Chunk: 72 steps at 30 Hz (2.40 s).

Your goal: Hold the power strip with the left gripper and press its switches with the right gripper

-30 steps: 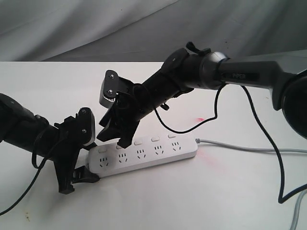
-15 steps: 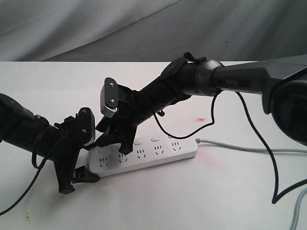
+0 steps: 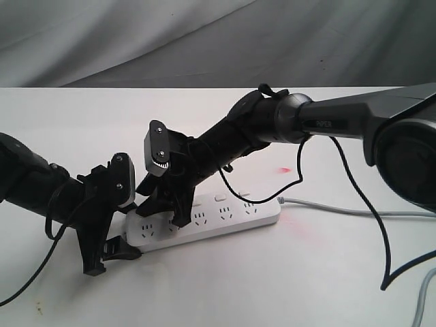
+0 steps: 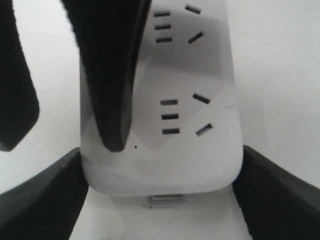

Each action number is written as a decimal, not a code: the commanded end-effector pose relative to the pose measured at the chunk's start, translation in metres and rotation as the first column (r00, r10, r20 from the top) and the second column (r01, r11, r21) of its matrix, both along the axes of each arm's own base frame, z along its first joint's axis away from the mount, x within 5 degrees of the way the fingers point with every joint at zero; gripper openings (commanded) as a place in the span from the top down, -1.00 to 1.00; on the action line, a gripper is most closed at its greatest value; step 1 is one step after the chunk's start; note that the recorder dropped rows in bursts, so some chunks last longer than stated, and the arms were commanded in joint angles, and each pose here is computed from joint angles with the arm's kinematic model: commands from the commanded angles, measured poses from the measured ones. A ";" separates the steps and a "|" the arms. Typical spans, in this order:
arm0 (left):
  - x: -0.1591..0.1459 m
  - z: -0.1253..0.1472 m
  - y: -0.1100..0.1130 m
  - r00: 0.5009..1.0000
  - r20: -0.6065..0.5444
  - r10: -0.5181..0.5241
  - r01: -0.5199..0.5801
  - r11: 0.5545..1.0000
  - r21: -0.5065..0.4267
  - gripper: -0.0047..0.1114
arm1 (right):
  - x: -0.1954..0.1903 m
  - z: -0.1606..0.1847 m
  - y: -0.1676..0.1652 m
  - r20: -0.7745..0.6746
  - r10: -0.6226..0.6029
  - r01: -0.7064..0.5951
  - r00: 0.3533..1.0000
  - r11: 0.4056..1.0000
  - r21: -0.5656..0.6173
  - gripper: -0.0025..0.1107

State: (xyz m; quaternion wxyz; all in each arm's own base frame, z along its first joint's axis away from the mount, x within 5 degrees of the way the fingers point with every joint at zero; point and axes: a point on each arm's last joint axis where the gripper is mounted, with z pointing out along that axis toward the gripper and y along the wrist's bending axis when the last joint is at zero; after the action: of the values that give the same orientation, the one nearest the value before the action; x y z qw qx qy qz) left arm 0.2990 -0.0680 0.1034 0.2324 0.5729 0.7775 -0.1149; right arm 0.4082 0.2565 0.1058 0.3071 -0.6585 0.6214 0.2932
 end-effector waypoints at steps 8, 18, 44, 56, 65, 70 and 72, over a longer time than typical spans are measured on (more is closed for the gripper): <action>0.003 -0.001 0.001 1.000 0.027 -0.004 0.003 0.999 0.033 -0.06 | 0.001 -0.016 0.000 0.065 0.055 -0.052 0.996 0.997 -0.048 0.23; 0.003 -0.001 0.001 1.000 0.027 -0.004 0.003 0.999 0.033 -0.06 | -0.001 -0.034 -0.010 0.117 0.062 -0.044 0.991 0.988 -0.149 0.23; 0.003 -0.001 0.001 1.000 0.027 -0.004 0.003 0.999 0.033 -0.06 | 0.006 0.013 -0.036 0.096 0.012 -0.006 0.995 0.998 -0.065 0.23; 0.003 -0.001 0.001 1.000 0.027 -0.004 0.003 0.999 0.033 -0.06 | 0.004 0.007 -0.038 0.099 0.016 -0.007 0.995 0.996 -0.092 0.23; 0.003 -0.001 0.001 1.000 0.027 -0.004 0.003 0.999 0.033 -0.06 | 0.006 0.002 -0.042 0.133 0.034 -0.014 0.991 0.989 -0.146 0.23; 0.003 -0.001 0.001 1.000 0.027 -0.004 0.003 0.999 0.033 -0.06 | 0.005 -0.011 -0.041 0.104 0.036 -0.019 0.994 0.988 -0.155 0.23; 0.003 -0.001 0.001 1.000 0.027 -0.004 0.003 0.999 0.033 -0.06 | 0.003 -0.012 -0.038 0.101 0.042 -0.026 0.994 0.988 -0.154 0.23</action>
State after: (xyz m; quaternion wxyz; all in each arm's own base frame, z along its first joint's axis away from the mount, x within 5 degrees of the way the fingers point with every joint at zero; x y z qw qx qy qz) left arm 0.2993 -0.0678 0.1034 0.2326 0.5721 0.7783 -0.1132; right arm 0.4133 0.2195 0.1094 0.3023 -0.6938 0.6138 0.2246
